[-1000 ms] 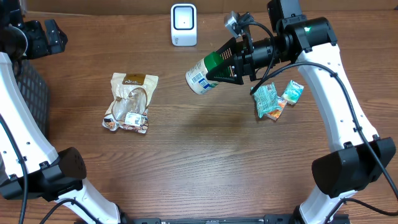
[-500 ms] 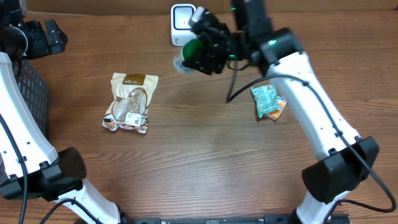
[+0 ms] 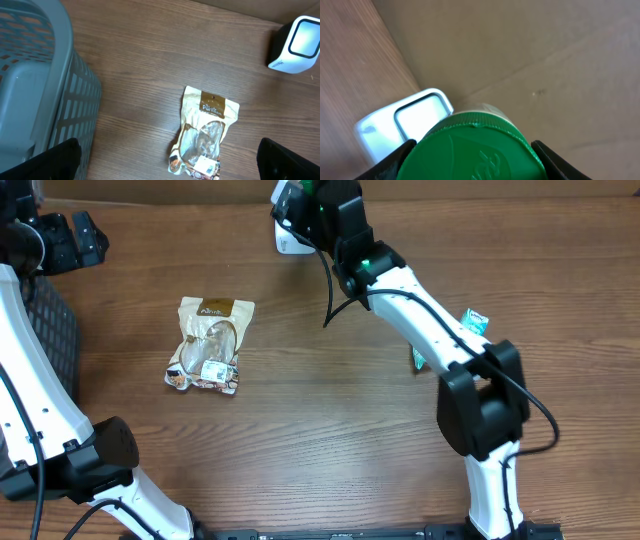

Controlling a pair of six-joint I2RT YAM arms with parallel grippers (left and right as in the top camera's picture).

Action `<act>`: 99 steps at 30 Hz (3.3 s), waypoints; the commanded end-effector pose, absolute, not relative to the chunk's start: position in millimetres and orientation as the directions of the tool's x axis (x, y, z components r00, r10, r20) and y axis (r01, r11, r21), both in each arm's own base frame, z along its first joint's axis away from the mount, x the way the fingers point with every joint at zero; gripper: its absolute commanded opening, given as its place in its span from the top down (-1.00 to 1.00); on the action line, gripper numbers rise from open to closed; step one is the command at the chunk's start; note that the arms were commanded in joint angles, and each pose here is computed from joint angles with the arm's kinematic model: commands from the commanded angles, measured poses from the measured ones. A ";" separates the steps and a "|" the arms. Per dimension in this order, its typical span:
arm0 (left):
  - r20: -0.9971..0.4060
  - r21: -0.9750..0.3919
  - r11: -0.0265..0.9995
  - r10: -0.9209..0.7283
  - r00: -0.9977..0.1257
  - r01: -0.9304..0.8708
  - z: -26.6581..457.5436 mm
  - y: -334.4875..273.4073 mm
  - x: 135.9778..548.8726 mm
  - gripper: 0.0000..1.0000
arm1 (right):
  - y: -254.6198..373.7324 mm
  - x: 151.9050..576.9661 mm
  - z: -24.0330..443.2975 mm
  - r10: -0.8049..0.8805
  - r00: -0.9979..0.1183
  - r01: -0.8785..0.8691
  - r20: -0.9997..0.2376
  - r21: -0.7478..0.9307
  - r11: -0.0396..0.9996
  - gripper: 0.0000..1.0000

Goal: Scan the item barcode
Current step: 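Lift the jar and hold its side up to the scanner, then carry the jar right and set it down beside the packs, then reach the right gripper to the tan snack bag and grasp it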

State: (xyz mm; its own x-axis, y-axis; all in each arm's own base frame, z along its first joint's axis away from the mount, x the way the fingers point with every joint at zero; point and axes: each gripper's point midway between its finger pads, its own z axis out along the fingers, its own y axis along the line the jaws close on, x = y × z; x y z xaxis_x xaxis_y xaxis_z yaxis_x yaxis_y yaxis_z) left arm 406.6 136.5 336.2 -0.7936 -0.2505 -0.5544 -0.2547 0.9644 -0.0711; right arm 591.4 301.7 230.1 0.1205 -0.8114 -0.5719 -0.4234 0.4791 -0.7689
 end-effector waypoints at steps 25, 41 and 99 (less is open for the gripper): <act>-0.586 -0.060 0.970 -0.226 -0.778 -0.237 349.5 132.3 404.0 -1.00 | 320.3 619.1 231.2 -0.775 0.297 -0.261 -0.559 -0.828 0.497 -0.10; -0.586 -0.060 0.970 -0.226 -0.778 -0.237 349.5 132.3 404.0 -1.00 | 174.5 428.4 235.8 -0.240 -0.801 -0.386 -0.548 0.167 0.907 -0.02; -0.586 -0.060 0.970 -0.226 -0.778 -0.237 349.5 132.3 404.0 -0.99 | 380.2 386.2 94.4 -0.158 -0.976 -0.215 -0.148 0.573 0.791 -0.73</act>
